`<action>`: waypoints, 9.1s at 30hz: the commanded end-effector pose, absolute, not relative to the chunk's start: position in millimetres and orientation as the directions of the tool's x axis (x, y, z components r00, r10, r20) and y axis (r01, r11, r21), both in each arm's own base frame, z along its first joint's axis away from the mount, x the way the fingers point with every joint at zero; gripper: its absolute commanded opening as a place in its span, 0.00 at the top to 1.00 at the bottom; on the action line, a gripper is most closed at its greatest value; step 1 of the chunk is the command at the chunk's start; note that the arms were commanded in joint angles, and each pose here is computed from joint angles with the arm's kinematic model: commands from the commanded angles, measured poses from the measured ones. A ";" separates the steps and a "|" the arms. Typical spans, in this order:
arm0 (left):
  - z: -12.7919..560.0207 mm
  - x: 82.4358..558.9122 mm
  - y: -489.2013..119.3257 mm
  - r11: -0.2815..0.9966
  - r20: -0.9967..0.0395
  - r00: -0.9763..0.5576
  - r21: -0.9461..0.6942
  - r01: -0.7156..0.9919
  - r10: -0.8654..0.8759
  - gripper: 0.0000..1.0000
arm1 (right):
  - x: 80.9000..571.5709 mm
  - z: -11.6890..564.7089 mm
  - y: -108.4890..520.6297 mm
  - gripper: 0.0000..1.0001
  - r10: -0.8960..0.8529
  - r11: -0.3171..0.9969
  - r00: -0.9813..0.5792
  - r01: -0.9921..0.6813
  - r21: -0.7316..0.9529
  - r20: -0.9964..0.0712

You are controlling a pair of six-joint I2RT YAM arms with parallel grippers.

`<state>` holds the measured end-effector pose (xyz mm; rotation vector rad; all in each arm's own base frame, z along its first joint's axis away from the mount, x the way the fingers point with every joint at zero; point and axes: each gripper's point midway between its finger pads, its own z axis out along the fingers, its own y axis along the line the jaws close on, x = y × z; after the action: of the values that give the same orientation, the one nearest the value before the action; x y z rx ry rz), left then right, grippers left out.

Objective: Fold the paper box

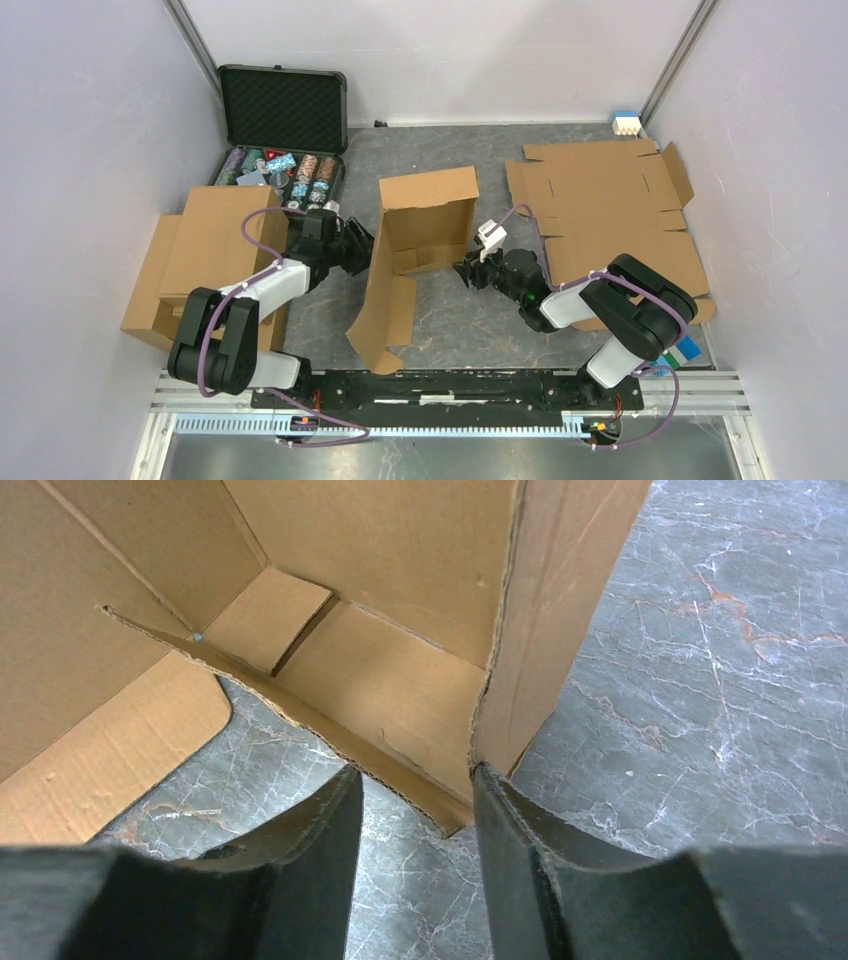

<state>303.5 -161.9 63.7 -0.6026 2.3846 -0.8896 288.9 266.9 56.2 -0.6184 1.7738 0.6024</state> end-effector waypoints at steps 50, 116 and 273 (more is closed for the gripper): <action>77.8 360.9 -188.6 0.563 -0.249 -0.721 -0.793 -0.232 -0.647 0.23 | 348.4 67.6 276.3 0.11 -0.108 0.800 -0.194 -0.599 0.031 -0.975; 79.0 359.5 -204.6 0.615 -0.281 -0.765 -0.766 -0.185 -0.580 0.27 | 408.2 12.3 217.2 0.20 -0.036 0.986 -0.542 -0.158 0.060 -0.839; 129.6 380.7 -205.8 0.639 -0.448 -0.729 -0.769 0.018 -0.518 0.24 | 343.1 127.4 253.5 0.87 0.010 0.842 -0.377 -0.496 0.211 -0.926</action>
<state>385.3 -220.9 109.5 -0.3450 2.2591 -1.1109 351.0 281.4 118.8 -0.3510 1.9268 0.6643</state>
